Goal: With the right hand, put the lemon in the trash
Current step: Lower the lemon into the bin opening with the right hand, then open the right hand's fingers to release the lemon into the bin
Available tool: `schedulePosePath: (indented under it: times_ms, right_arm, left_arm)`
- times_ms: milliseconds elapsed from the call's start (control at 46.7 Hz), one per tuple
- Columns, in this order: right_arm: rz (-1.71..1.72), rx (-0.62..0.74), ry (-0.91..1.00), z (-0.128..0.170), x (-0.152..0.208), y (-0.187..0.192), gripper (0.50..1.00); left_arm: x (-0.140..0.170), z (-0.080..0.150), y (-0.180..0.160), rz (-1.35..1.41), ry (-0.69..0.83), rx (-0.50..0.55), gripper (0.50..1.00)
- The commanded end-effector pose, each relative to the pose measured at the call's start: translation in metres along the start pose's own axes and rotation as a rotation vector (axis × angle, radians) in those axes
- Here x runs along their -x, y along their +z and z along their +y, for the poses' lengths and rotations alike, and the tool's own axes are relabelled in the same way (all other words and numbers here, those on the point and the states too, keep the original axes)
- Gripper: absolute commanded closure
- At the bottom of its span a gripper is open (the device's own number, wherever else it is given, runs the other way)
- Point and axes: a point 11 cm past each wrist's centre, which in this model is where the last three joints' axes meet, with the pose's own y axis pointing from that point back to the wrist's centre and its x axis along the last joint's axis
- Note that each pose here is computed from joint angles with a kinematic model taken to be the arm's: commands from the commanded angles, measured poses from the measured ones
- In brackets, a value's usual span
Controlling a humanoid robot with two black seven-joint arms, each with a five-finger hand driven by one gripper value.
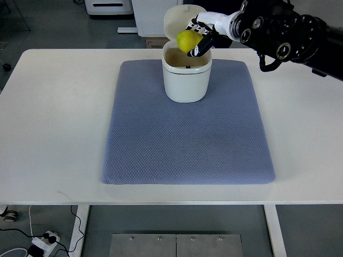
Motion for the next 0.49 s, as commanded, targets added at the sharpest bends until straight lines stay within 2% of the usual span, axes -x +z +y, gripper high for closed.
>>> schedulePosePath:
  times_ms: [0,171,471]
  right_arm:
    - [0.000,0.000,0.000,0.0000,0.0000,0.0000,0.816]
    - [0.001,-0.001,0.001,0.0002,-0.0006,-0.0005,0.703]
    - [0.002,-0.002,0.001,0.0002,-0.0006,-0.0007,0.712]
  left_arm:
    - [-0.0001,0.0000,0.0000,0.000,0.000,0.000,0.500]
    - [0.0004,0.0001,0.0000,0.000,-0.001,0.000,0.500]
    - [-0.0001,0.0000,0.0000,0.000,0.000,0.000,0.500]
